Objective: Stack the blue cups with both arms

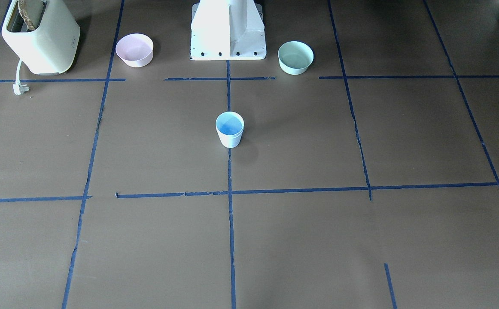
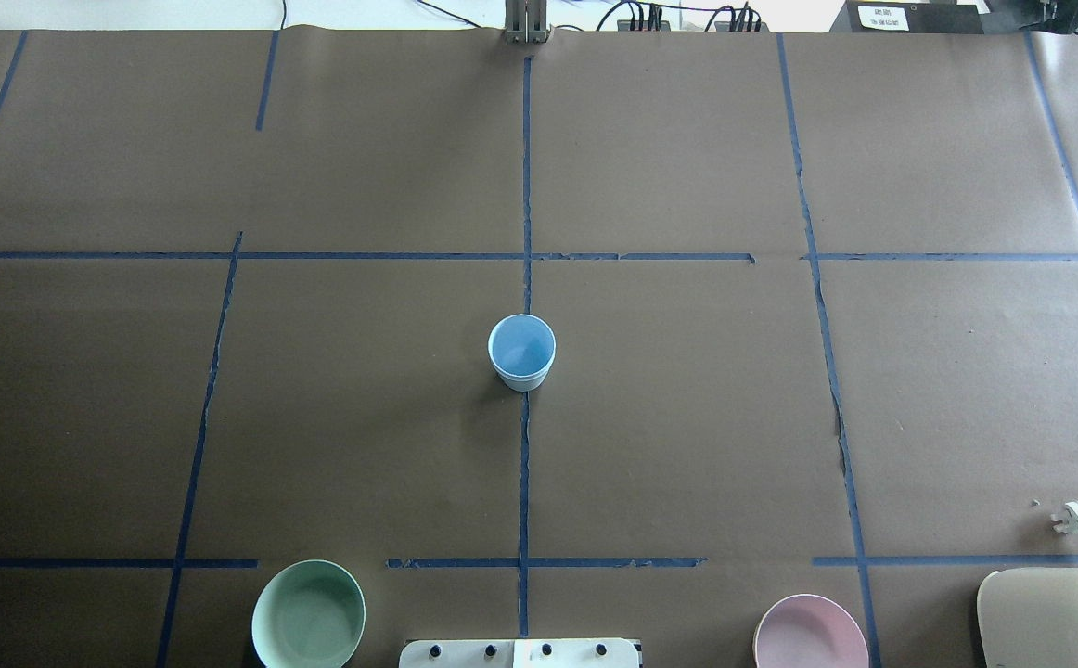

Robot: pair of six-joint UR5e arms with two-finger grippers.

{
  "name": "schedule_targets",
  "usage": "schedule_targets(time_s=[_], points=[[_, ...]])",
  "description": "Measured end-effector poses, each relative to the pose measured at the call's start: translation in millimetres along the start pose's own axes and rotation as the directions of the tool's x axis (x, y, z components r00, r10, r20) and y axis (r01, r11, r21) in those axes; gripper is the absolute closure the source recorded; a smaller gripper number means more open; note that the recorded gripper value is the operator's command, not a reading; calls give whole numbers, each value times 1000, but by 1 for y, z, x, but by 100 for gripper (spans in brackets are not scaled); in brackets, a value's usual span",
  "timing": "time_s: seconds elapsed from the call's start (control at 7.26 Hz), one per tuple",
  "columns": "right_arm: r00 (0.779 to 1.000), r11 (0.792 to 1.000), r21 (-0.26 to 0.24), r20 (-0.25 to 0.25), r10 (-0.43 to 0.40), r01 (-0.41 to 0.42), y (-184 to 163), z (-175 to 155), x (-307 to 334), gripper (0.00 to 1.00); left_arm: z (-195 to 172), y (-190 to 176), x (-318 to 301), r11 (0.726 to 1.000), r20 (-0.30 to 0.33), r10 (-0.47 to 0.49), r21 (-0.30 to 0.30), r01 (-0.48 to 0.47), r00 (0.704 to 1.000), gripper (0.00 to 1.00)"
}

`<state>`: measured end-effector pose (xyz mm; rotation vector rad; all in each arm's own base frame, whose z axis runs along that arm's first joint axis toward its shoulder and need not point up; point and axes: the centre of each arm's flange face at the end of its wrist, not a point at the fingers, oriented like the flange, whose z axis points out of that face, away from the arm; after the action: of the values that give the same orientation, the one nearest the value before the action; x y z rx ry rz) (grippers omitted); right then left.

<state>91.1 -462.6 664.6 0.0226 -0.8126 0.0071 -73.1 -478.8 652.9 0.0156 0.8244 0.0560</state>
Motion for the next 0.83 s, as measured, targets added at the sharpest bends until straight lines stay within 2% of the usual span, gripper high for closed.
schedule_targets(time_s=[0.83], points=[[1000,1000,4,1,13,-13,4,-2,6,0,-1,-2,1,1000,-1,3,4,-3,1000,0]])
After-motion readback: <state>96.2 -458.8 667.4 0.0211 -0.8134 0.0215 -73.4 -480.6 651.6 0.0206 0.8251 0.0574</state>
